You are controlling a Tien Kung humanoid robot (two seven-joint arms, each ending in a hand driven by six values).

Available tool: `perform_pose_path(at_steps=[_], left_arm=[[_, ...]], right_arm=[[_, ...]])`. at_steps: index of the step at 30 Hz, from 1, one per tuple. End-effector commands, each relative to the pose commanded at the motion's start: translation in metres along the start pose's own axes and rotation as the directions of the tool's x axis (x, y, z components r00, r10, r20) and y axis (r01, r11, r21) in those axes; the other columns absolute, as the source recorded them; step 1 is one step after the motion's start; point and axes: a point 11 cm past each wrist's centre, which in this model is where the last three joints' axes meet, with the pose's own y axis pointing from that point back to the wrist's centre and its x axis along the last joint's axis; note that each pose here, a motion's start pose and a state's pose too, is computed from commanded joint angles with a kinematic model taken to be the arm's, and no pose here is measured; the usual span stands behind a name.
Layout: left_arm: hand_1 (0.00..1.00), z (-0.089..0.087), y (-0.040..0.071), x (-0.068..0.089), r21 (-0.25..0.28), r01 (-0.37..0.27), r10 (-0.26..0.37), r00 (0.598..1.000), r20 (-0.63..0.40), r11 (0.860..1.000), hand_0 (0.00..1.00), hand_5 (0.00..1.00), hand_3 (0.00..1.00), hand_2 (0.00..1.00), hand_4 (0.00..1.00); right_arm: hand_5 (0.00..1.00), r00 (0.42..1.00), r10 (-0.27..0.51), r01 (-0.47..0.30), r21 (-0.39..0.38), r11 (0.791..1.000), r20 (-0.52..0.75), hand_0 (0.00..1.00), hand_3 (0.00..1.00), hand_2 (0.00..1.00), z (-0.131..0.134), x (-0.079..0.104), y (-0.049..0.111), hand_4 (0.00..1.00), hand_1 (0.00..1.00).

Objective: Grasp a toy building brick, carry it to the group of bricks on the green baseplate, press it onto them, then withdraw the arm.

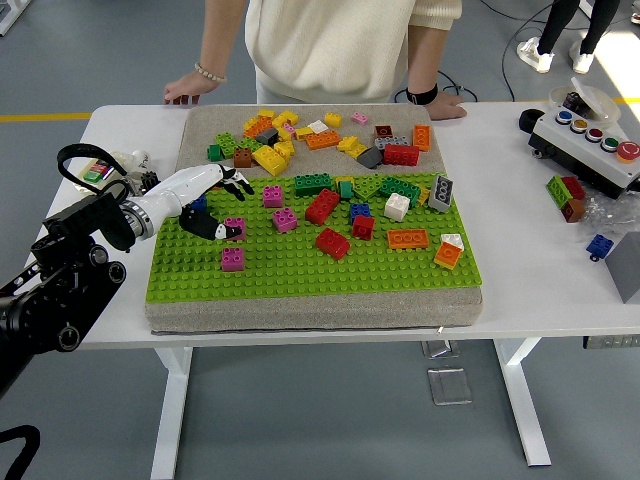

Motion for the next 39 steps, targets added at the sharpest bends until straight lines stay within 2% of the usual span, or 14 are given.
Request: perform_pose_path(at_steps=[2, 14, 39], left_arm=[[0.711, 0.0, -0.001, -0.001, 0.0, 0.002, -0.002, 1.0, 0.003, 1.0, 0.752, 0.029, 0.648, 0.61, 0.84], [0.71, -0.007, -0.006, -0.007, 0.01, 0.018, -0.018, 1.0, 0.021, 1.0, 0.747, 0.025, 0.64, 0.61, 0.839], [0.713, -0.023, -0.012, -0.011, 0.074, 0.039, -0.044, 0.997, 0.067, 0.996, 0.754, 0.028, 0.644, 0.613, 0.847]], right_arm=[[0.49, 1.0, 0.0, 0.0, 0.001, 1.0, 0.001, 0.752, 0.651, 0.724, 0.0, 0.0, 0.0, 0.909, 0.675], [0.49, 1.0, -0.002, 0.002, 0.0, 1.0, 0.005, 0.752, 0.651, 0.725, 0.0, -0.001, 0.0, 0.909, 0.675], [0.492, 1.0, -0.006, 0.006, 0.002, 1.0, -0.008, 0.752, 0.651, 0.724, -0.002, -0.003, 0.0, 0.909, 0.674]])
